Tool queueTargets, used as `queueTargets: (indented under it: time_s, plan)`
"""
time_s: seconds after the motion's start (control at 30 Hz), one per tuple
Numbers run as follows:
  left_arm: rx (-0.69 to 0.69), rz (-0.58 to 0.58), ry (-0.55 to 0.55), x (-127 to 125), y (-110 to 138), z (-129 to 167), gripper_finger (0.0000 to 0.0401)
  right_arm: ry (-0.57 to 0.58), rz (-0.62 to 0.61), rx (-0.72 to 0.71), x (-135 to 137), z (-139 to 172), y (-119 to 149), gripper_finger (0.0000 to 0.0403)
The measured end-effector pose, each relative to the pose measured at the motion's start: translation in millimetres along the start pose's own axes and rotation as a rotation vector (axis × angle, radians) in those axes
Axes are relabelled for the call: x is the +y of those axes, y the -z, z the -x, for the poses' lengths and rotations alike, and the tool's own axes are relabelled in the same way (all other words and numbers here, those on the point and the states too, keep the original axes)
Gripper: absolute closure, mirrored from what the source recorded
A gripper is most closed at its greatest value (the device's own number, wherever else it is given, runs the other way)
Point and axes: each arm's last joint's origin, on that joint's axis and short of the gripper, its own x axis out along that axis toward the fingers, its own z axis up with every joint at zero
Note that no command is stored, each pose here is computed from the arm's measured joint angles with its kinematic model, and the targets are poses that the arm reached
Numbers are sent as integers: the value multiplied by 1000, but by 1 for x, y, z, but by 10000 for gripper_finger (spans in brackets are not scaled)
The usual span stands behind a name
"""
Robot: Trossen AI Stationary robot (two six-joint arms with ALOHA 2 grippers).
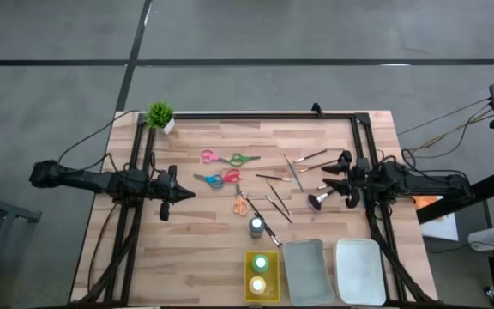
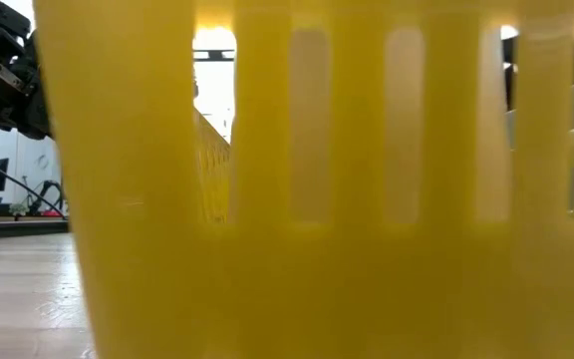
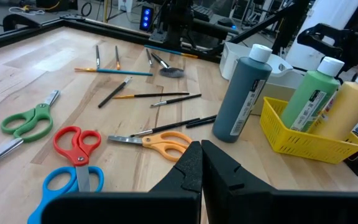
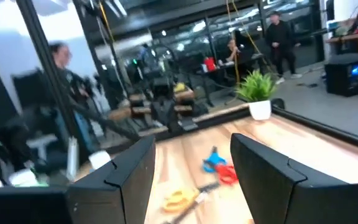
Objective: Pick & Place Paint Supplies
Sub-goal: Put the blue paint bottle into the yellow bin
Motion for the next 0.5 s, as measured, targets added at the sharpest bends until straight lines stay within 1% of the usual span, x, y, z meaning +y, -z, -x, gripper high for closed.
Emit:
queueTargets:
  time_s: [0.07,0.2,0.3,0.37,0.5]
  plan:
    - [0,0,0,0,0,0,401,-11,-13,2,0,0,0,196]
    - [0,0,0,0,0,0,401,-11,-2,7,0,0,0,196]
    - [0,0,0,0,0,0,401,-35,-30,30,2,-2,0,196]
    - [0,0,0,0,0,0,401,-68,-15,56,6,-5,-8,196]
    - [1,0,0,0,0,0,401,-68,72,84,16,-18,-35,196]
